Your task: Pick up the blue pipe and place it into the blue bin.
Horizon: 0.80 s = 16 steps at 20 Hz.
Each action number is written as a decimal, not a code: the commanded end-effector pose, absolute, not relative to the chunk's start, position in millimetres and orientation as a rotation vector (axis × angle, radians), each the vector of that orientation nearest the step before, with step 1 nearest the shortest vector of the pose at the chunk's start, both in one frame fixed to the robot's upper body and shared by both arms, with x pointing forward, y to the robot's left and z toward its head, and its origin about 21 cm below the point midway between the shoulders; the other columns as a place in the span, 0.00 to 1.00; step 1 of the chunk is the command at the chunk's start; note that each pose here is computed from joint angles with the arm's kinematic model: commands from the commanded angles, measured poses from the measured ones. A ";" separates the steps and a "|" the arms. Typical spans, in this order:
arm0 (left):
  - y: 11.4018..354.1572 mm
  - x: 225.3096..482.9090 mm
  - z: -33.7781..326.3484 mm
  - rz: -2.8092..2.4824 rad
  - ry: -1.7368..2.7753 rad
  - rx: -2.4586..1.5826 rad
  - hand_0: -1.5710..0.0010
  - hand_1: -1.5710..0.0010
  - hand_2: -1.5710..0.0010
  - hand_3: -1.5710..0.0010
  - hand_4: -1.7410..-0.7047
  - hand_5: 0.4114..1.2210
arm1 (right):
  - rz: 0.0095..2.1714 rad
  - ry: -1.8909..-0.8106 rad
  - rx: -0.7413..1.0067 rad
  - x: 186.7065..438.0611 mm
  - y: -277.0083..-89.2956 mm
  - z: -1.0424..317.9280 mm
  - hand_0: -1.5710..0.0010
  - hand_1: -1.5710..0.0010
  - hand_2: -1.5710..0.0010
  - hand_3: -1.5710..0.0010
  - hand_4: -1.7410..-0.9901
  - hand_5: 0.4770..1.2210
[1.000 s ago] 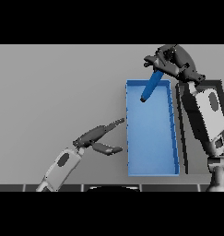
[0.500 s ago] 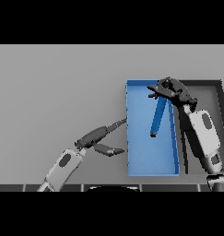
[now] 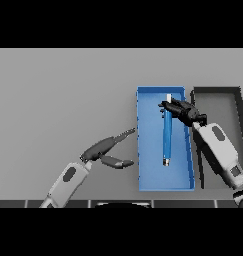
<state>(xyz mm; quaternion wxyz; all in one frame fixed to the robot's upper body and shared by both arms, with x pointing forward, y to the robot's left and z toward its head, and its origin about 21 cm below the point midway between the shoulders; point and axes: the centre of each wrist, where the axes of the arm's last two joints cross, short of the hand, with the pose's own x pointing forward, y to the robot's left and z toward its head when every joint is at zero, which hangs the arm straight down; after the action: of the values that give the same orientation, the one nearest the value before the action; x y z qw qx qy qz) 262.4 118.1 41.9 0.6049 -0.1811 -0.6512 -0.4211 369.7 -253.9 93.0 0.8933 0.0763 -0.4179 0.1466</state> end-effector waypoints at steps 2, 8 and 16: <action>117.6 261.5 43.0 -0.975 -1.511 -0.436 1.00 1.00 1.00 1.00 0.82 0.05 | 0.403 -0.817 0.109 367.3 -249.7 87.7 0.83 0.84 0.85 0.88 0.75 0.67; 116.4 261.2 39.9 -0.978 -1.506 -0.428 1.00 1.00 1.00 1.00 0.81 0.05 | 0.548 -0.817 -0.011 368.9 -246.9 80.0 0.95 0.96 0.96 0.97 0.82 0.39; 113.6 265.1 38.1 -0.963 -1.507 -0.444 1.00 1.00 1.00 1.00 0.79 0.07 | 0.550 -0.821 -0.024 366.8 -248.5 79.4 0.99 0.99 0.99 0.99 0.81 0.27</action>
<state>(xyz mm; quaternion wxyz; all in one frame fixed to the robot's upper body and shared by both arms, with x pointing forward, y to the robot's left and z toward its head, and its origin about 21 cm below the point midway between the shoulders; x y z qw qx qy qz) 265.0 113.5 38.0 0.6047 -0.1922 -0.6512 -0.4162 366.8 -248.6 79.3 0.8806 -0.0118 -0.3933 0.2640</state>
